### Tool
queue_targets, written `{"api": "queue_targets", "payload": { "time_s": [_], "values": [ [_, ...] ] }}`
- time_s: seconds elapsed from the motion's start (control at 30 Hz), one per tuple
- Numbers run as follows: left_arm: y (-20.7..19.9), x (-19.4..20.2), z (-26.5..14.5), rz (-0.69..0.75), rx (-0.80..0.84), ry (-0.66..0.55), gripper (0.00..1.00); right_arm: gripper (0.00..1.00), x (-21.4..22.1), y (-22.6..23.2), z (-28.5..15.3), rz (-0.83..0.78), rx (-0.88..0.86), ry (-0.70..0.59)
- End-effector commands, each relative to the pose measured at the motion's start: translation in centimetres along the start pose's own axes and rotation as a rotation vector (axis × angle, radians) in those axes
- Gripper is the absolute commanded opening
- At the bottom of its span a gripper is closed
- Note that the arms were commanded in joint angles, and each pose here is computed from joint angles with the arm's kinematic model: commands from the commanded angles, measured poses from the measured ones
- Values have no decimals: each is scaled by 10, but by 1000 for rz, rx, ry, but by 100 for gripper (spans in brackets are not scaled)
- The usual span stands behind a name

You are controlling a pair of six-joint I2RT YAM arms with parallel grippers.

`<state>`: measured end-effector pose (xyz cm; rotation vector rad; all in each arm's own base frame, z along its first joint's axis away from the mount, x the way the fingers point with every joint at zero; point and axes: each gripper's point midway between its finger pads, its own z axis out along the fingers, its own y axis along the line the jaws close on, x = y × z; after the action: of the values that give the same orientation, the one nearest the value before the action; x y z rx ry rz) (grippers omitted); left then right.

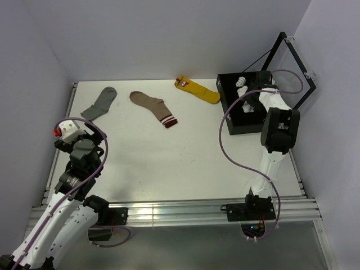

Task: Roll the socks
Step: Place the sock in the storage box, then reset both arms

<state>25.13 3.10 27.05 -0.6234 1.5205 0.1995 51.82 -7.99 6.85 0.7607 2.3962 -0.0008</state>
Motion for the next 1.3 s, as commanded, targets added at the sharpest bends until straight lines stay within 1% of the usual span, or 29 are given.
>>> {"api": "queue_targets", "payload": {
  "time_s": [0.0, 0.07, 0.2, 0.37, 0.43, 0.57, 0.67, 0.73, 0.77, 0.83, 0.87, 0.93, 0.97, 1.03, 1.07, 1.13, 1.17, 1.23, 1.27],
  "values": [
    [-3, -16, -1, -45, 14, -26, 90, 68, -10, -7, 2, 2, -15, -49],
    [-4, -16, -1, -44, 15, -26, 90, 69, -5, -5, 4, 6, -35, -28],
    [-4, -15, -1, -42, 14, -23, 90, 69, 11, 0, 9, 34, -104, 61],
    [-5, -15, -1, -45, 19, -23, 90, 69, 37, -1, 13, 47, -111, 159],
    [-5, -15, -2, -45, 22, -22, 90, 69, 41, -2, 15, 43, -105, 178],
    [-4, -15, -2, -45, 21, -20, 90, 69, 36, -1, 12, 36, -107, 164],
    [-3, -17, -3, -55, 20, -23, 90, 70, 14, 2, -7, 36, -115, 97],
    [-3, -19, -4, -65, 22, -26, 90, 72, -8, 7, -33, 33, -135, 27],
    [-3, -19, -4, -67, 23, -27, 91, 73, -22, 11, -54, 35, -145, -25],
    [-2, -21, -5, -77, 23, -31, 91, 76, -37, 12, -76, 41, -152, -83],
    [-2, -22, -5, -80, 21, -32, 91, 79, -50, 12, -99, 46, -151, -133],
    [-2, -26, -7, -95, 27, -39, 92, 81, -60, 12, -124, 58, -157, -179],
    [-2, -26, -7, -101, 31, -40, 93, 82, -68, 12, -149, 62, -167, -223],
    [-2, -30, -9, -117, 40, -46, 93, 83, -71, 10, -174, 64, -175, -258],
    [-3, -30, -10, -123, 45, -46, 93, 83, -77, 10, -203, 65, -196, -309],
    [-1, -35, -12, -146, 51, -54, 95, 83, -79, 7, -231, 62, -206, -355],
    [0, -37, -13, -155, 53, -59, 95, 84, -81, 5, -260, 61, -227, -408],
    [2, -42, -16, -171, 57, -69, 97, 85, -78, 2, -289, 52, -242, -453],
    [3, -44, -17, -179, 56, -75, 97, 86, -77, -1, -317, 55, -265, -505]
  ]
}}
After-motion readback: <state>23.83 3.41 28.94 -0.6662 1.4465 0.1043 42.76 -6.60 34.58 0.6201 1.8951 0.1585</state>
